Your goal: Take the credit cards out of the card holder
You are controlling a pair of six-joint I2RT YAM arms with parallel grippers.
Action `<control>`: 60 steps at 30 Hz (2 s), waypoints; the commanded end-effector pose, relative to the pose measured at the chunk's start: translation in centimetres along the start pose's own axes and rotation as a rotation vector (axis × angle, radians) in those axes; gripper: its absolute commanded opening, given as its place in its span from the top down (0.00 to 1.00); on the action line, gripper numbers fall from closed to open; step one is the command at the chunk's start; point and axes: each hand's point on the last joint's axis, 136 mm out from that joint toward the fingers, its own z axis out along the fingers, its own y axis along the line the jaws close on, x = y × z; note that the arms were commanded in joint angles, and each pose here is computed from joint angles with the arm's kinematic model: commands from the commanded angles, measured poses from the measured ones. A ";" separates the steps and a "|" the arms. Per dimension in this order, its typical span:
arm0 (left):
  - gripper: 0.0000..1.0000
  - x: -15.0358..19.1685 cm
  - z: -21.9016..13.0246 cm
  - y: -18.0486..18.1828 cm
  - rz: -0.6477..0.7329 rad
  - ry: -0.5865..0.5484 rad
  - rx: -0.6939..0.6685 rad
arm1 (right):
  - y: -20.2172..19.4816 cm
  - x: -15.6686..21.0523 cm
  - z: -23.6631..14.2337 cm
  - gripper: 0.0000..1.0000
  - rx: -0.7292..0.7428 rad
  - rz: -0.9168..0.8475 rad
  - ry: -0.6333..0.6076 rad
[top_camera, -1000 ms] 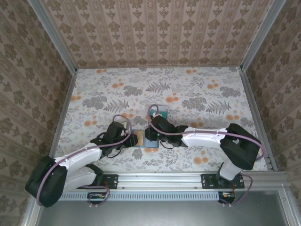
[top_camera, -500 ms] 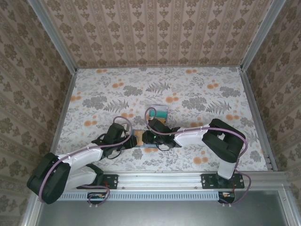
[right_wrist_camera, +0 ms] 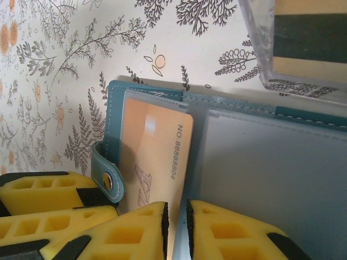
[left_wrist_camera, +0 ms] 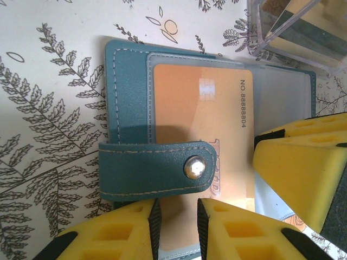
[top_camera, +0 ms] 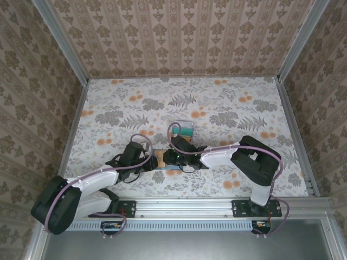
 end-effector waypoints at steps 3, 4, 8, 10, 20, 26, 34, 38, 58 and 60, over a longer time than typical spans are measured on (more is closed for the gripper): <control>0.72 0.9 0.3 0.3 -0.009 0.027 -0.006 | 1.0 -0.5 0.1 0.79 -0.025 0.003 0.002; 0.73 0.9 0.3 0.3 -0.008 0.027 -0.006 | 1.0 -0.5 0.1 0.79 -0.023 0.003 0.002; 0.72 1.0 0.3 0.3 -0.007 0.029 -0.004 | 0.9 -0.3 0.5 0.79 -0.019 0.004 0.013; 0.72 0.9 0.3 0.2 -0.005 0.028 -0.004 | 0.7 -0.2 0.6 0.79 -0.016 0.010 0.018; 0.73 0.9 0.2 0.2 -0.006 0.028 -0.004 | -0.8 0.1 0.3 0.79 0.050 0.038 0.018; 0.73 0.9 0.2 0.2 -0.007 0.028 -0.007 | -1.3 0.0 0.1 0.79 0.069 0.033 0.015; 0.74 0.9 0.2 0.1 -0.005 0.027 -0.004 | -0.8 0.3 0.9 0.82 0.037 0.046 0.034; 0.74 0.9 0.3 0.1 -0.003 0.029 -0.005 | -0.3 0.2 0.9 0.84 0.011 0.042 0.037; 0.81 1.1 -0.1 1.8 -0.042 0.026 -0.092 | -2.7 -0.7 -1.7 1.00 0.021 0.071 -0.028; 0.81 1.1 -0.1 1.8 -0.042 0.027 -0.088 | -2.7 -0.8 -2.0 1.00 0.017 0.069 -0.035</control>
